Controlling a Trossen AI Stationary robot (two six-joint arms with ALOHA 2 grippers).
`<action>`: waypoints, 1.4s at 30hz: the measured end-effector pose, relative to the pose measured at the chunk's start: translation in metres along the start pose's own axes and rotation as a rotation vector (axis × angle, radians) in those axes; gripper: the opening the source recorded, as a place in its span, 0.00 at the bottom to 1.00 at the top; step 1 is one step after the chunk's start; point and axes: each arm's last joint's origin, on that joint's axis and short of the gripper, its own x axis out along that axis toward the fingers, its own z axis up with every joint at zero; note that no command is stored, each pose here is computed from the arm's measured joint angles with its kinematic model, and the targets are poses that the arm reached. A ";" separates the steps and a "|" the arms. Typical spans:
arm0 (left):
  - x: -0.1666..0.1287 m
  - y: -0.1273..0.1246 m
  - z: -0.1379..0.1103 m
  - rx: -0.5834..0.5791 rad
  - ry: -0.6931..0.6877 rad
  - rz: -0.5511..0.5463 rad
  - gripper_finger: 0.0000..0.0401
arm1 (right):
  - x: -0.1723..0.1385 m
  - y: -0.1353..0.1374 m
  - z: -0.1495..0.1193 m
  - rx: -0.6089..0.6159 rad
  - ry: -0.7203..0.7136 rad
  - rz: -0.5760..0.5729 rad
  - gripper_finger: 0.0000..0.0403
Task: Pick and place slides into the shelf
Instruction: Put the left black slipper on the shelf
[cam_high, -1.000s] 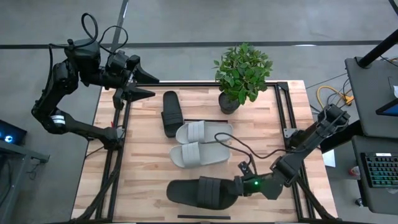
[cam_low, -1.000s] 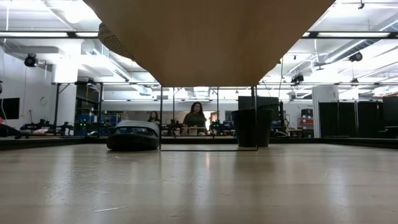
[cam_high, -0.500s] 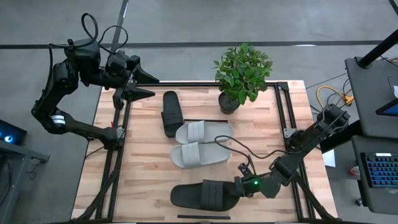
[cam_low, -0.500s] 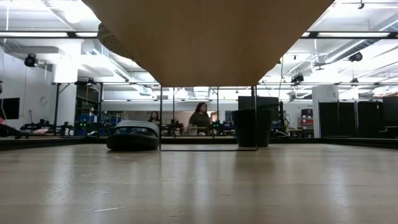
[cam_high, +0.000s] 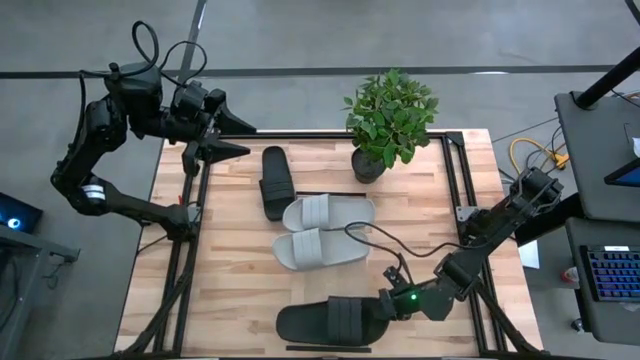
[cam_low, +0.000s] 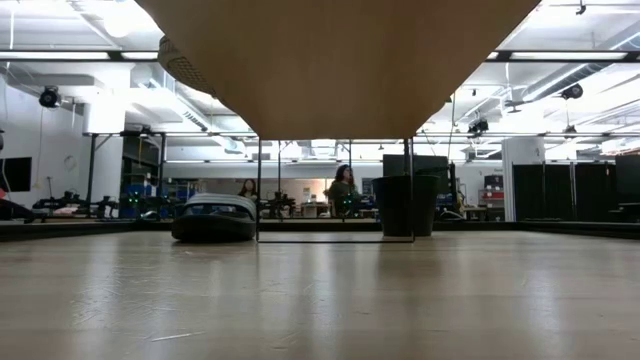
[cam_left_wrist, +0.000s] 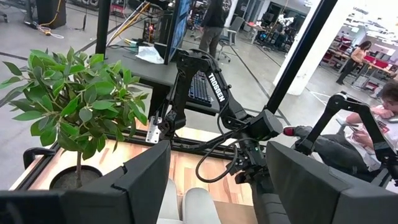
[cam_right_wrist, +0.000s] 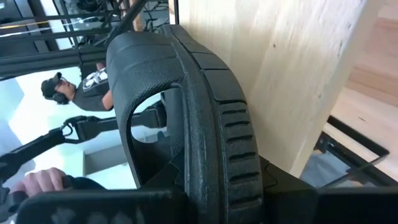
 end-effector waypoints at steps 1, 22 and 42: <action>0.000 0.000 0.000 -0.001 0.001 -0.001 0.62 | -0.001 -0.001 -0.001 -0.002 0.001 -0.005 0.13; 0.000 0.000 0.000 -0.002 0.000 -0.005 0.62 | -0.010 -0.012 -0.016 -0.021 -0.038 -0.035 0.13; 0.000 0.000 0.000 -0.004 0.000 -0.007 0.62 | -0.019 -0.018 -0.018 -0.035 -0.088 -0.083 0.13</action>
